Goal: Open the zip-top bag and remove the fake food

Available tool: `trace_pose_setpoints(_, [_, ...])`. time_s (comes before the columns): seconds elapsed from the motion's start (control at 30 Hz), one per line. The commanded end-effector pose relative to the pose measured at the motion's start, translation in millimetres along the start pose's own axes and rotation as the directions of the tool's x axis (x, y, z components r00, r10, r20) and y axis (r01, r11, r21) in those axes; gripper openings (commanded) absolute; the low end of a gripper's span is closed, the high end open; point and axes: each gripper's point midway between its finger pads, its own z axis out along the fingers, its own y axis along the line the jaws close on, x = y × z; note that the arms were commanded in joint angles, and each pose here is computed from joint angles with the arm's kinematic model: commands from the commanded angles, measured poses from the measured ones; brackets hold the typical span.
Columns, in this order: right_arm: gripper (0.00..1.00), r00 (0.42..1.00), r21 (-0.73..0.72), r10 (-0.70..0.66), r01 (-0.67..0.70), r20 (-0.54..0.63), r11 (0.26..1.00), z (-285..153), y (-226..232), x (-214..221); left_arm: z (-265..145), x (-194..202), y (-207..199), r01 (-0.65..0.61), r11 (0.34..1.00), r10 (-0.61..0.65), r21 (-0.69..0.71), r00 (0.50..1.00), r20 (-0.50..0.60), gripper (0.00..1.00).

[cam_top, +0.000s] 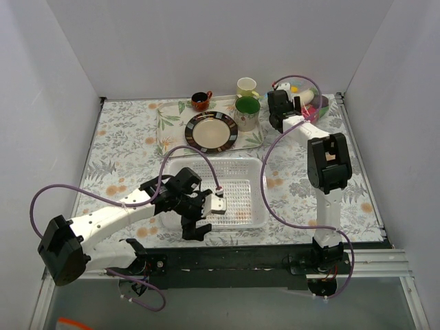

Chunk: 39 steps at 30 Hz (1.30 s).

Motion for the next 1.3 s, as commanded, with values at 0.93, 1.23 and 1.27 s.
trace_pose_setpoints(0.93, [0.66, 0.921, -0.009, 0.368, -0.372, -0.125, 0.928, 43, -40, 22, -125, -61, 95, 0.021, 0.858, 0.017, -0.513, 0.997, 0.070, 0.98])
trace_pose_setpoints(1.23, [0.01, 0.916, -0.080, 0.376, -0.389, -0.143, 0.918, 34, -29, 30, -181, 0, 146, 0.142, 0.705, -0.107, -0.695, 0.990, 0.093, 0.98])
trace_pose_setpoints(1.27, [0.01, 0.916, -0.069, 0.376, -0.388, -0.139, 0.919, 31, -33, 31, -182, 10, 150, 0.146, 0.689, -0.121, -0.709, 0.989, 0.086, 0.98])
